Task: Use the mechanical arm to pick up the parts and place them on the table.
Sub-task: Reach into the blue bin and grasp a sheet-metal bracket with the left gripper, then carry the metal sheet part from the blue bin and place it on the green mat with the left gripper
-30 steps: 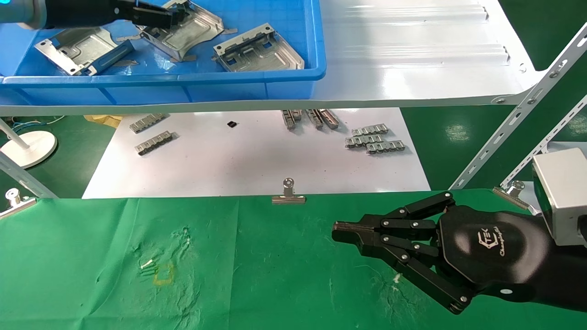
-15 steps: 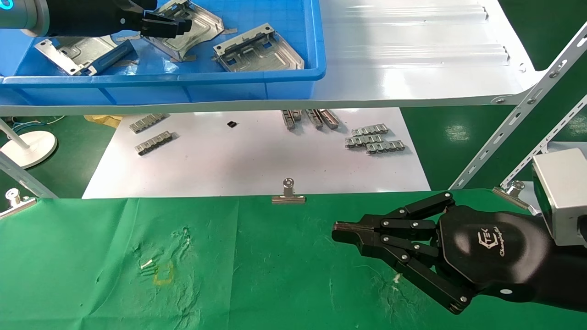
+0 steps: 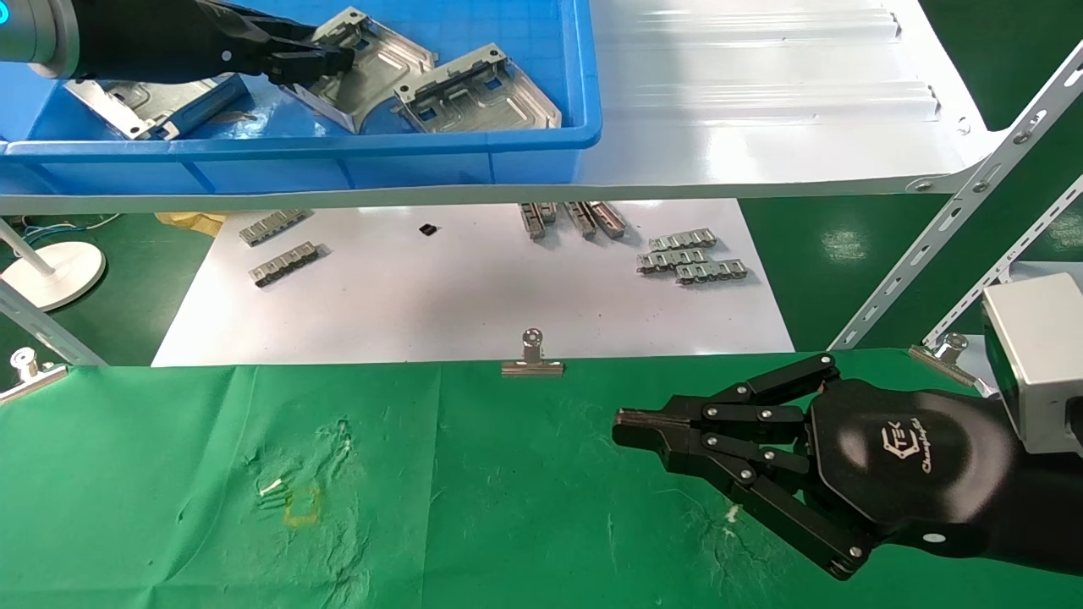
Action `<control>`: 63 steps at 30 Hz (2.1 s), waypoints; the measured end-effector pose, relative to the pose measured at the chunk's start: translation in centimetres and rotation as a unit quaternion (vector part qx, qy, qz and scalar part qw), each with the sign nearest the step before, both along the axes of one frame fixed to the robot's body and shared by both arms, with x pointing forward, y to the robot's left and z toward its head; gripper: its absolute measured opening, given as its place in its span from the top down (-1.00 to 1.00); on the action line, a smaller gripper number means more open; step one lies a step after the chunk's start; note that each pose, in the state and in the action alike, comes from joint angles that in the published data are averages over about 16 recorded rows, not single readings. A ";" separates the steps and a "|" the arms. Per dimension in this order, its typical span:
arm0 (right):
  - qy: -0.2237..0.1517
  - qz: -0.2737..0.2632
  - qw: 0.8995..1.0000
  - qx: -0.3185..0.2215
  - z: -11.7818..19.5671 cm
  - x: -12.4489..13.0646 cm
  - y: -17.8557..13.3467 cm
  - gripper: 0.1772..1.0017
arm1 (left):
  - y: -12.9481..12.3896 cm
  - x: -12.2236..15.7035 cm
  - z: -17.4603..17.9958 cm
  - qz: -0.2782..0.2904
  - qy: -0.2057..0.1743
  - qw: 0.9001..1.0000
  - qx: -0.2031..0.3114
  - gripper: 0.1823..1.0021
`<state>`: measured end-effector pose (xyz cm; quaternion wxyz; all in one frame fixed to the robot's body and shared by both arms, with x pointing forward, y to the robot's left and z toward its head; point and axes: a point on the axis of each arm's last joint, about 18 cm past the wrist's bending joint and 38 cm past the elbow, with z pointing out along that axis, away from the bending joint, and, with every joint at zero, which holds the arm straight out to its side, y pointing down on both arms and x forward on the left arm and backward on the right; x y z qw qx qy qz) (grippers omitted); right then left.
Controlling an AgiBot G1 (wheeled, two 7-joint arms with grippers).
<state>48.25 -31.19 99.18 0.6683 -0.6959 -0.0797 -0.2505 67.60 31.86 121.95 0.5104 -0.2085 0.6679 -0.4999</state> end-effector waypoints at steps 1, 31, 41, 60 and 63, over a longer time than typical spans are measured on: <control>0.000 0.000 1.000 0.000 0.0 0.0 0.0 0.96 | 0.0 -0.1 0.0 -0.001 0.000 1.000 0.000 0.17; 0.000 0.000 1.000 0.000 0.0 0.0 0.0 0.47 | -1.7 -8.9 -2.0 -0.253 -0.152 0.936 0.194 0.78; 0.000 0.000 1.000 0.000 0.0 0.0 0.0 -0.13 | 1.7 -9.5 -8.3 -0.250 -0.160 0.902 0.312 0.78; 0.000 0.000 1.000 0.000 0.0 0.0 0.0 -0.89 | 7.4 -7.1 -23.5 -0.249 -0.001 0.887 0.390 0.78; 0.000 0.000 1.000 0.000 0.0 0.0 0.0 -0.94 | 7.6 -6.7 -24.7 -0.250 0.008 0.888 0.385 0.78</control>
